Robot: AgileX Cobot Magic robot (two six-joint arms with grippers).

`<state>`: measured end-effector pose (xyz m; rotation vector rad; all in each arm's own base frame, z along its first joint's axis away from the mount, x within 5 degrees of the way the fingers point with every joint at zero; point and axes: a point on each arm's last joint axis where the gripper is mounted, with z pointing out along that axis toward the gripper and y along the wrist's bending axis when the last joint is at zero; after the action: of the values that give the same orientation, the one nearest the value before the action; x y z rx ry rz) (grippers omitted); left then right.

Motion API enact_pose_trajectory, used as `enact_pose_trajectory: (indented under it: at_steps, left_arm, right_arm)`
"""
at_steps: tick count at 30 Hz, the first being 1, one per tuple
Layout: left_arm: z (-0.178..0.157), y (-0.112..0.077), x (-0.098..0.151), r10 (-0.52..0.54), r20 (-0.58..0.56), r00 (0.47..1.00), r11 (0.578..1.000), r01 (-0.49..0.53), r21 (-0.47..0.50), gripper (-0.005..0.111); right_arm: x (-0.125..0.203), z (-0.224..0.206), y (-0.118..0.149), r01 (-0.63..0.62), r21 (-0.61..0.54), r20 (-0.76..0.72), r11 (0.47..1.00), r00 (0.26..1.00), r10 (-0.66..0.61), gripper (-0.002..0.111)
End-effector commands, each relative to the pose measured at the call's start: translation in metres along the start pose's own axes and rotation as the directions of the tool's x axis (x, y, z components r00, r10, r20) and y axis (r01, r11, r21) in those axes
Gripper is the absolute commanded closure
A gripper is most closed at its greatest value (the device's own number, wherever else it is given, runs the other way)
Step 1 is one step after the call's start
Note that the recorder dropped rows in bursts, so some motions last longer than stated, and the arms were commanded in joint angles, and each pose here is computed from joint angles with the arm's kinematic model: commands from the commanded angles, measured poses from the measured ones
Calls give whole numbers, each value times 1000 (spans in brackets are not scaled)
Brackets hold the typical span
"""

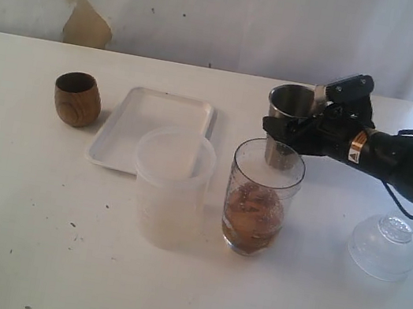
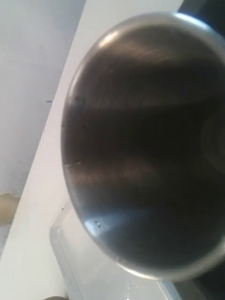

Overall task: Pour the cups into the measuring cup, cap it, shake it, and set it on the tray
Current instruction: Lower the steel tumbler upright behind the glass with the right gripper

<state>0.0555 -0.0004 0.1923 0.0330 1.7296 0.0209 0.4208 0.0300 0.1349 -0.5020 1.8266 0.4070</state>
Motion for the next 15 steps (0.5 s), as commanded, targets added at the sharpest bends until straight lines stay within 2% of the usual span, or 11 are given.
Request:
enact_pose_trajectory:
  at_steps: [1,2,4,6,15]
  left_arm:
    - [0,0,1,-3,10,1000,1000,3,0,107]
    - [0,0,1,-3,10,1000,1000,3,0,107]
    - [0,0,1,-3,10,1000,1000,3,0,107]
    - [0,0,1,-3,10,1000,1000,3,0,107]
    - [0,0,1,-3,10,1000,1000,3,0,107]
  right_arm:
    - [-5,3,2,10,-13,22,1000,1000,-10,71]
    - [-5,3,2,10,-13,22,1000,1000,-10,66]
    - [-5,3,2,10,-12,26,1000,1000,-9,43]
    - [-7,4,1,11,-7,27,1000,1000,-11,34]
    - [-7,4,1,3,-10,31,1000,1000,-2,33]
